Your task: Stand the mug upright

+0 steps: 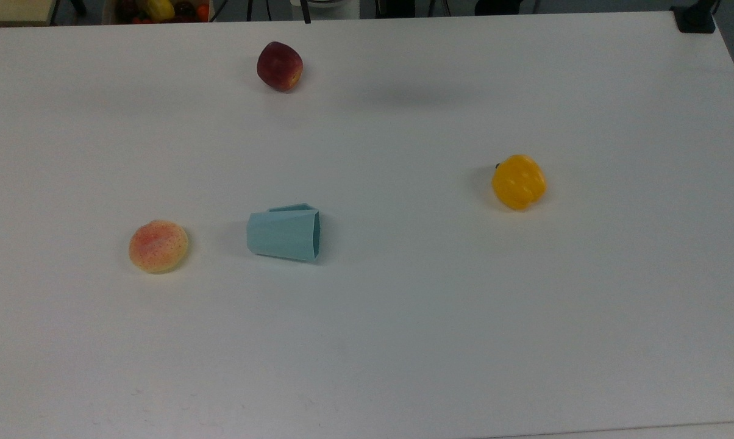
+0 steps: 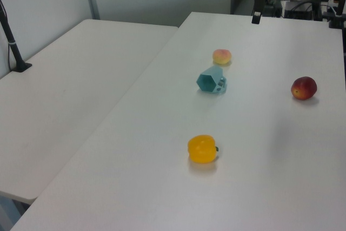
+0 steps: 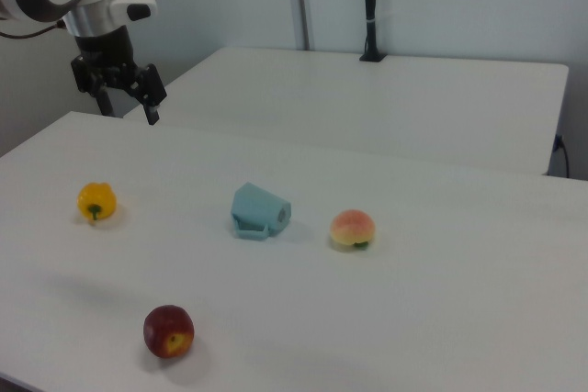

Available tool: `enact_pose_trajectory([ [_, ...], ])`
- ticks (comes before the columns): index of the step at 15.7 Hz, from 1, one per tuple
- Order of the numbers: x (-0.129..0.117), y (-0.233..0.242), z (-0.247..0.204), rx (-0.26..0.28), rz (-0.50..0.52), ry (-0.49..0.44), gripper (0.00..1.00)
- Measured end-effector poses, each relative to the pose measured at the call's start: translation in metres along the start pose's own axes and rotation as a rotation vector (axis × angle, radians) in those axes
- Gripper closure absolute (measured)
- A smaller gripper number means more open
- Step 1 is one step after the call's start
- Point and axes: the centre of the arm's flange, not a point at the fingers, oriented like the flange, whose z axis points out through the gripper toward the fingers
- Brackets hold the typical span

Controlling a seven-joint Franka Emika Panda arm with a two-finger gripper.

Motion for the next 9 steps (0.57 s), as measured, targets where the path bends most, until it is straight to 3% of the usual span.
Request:
enact_pose_trajectory([
  [9, 0.0, 0.011, 0.003, -0.026, 0.014, -0.007, 0.0],
])
